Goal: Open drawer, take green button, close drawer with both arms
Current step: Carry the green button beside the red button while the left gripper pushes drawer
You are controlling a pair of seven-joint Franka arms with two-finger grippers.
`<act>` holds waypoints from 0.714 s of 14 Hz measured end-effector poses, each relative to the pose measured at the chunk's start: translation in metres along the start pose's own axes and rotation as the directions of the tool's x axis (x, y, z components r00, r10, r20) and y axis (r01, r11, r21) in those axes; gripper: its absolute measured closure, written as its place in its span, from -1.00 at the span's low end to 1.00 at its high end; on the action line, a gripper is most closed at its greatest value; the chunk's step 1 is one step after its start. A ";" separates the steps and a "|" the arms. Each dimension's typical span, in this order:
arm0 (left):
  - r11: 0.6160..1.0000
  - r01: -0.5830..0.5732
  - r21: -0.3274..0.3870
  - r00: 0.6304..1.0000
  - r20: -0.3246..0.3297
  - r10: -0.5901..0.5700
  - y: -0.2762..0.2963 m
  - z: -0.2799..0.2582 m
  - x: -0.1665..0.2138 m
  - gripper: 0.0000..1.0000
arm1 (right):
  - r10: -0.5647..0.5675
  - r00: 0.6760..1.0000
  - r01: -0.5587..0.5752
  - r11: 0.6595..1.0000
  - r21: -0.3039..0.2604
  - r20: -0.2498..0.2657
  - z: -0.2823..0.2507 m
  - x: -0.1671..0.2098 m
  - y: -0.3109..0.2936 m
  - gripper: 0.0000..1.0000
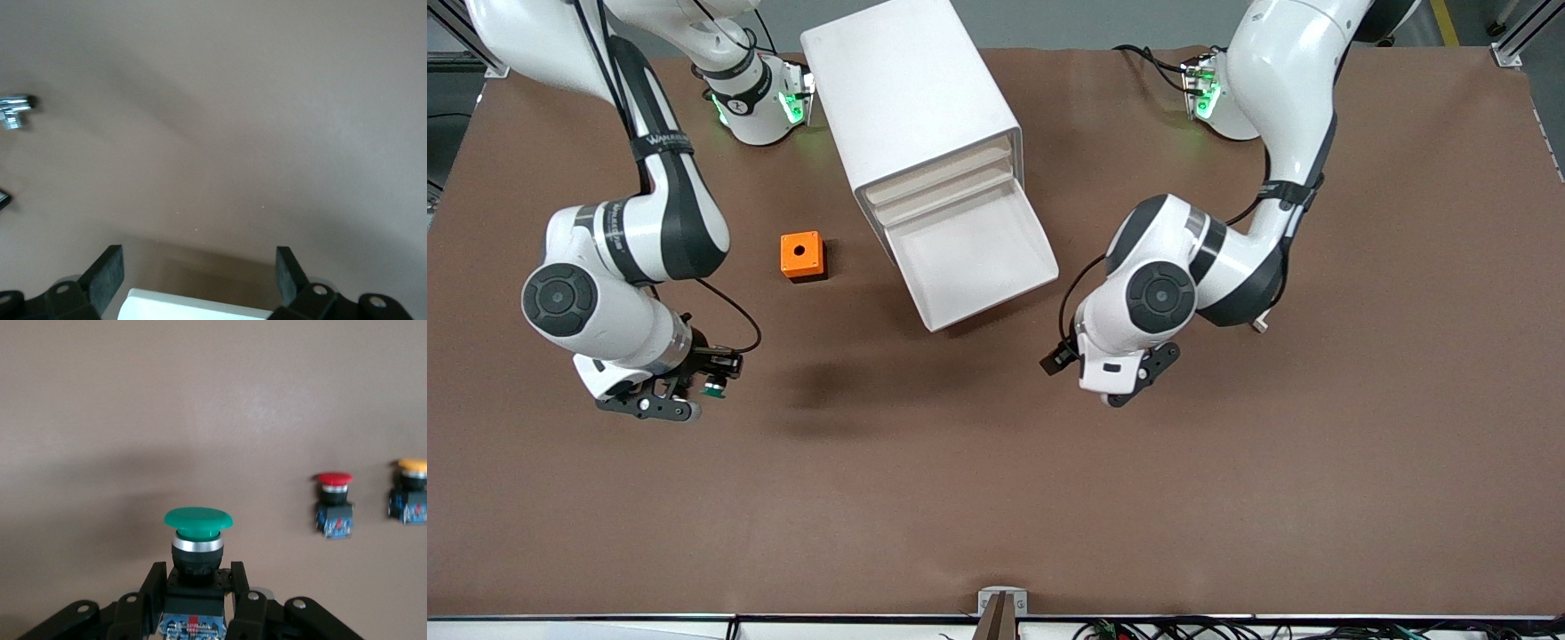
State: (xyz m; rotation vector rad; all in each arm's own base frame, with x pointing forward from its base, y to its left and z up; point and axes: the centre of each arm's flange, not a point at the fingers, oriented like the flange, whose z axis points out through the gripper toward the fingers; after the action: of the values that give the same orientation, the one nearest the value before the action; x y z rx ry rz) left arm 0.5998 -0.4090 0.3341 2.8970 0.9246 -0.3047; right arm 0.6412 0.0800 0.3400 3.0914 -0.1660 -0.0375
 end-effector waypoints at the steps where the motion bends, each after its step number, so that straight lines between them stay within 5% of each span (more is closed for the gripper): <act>1: 0.999 -0.035 -0.010 0.999 -0.008 0.035 0.003 0.013 -0.007 -1.00 | -0.014 1.000 0.015 1.000 0.007 -0.025 0.015 0.000 0.011 0.13; 7: 0.971 -0.239 -0.016 0.965 -0.113 0.236 0.001 0.102 -0.059 -1.00 | -0.037 0.998 0.037 0.999 0.016 -0.055 0.064 -0.007 0.047 0.13; 10: 0.961 -0.278 0.000 0.955 -0.113 0.276 -0.008 0.136 -0.085 -1.00 | -0.037 0.995 0.039 0.999 0.023 -0.093 0.092 -0.011 0.057 0.13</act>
State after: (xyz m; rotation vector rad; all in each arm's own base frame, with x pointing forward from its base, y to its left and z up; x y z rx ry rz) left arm 0.5055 -0.4698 0.2197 3.0018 0.5166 -0.1136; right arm 0.6214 0.0201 0.2511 3.1129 -0.1049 0.1067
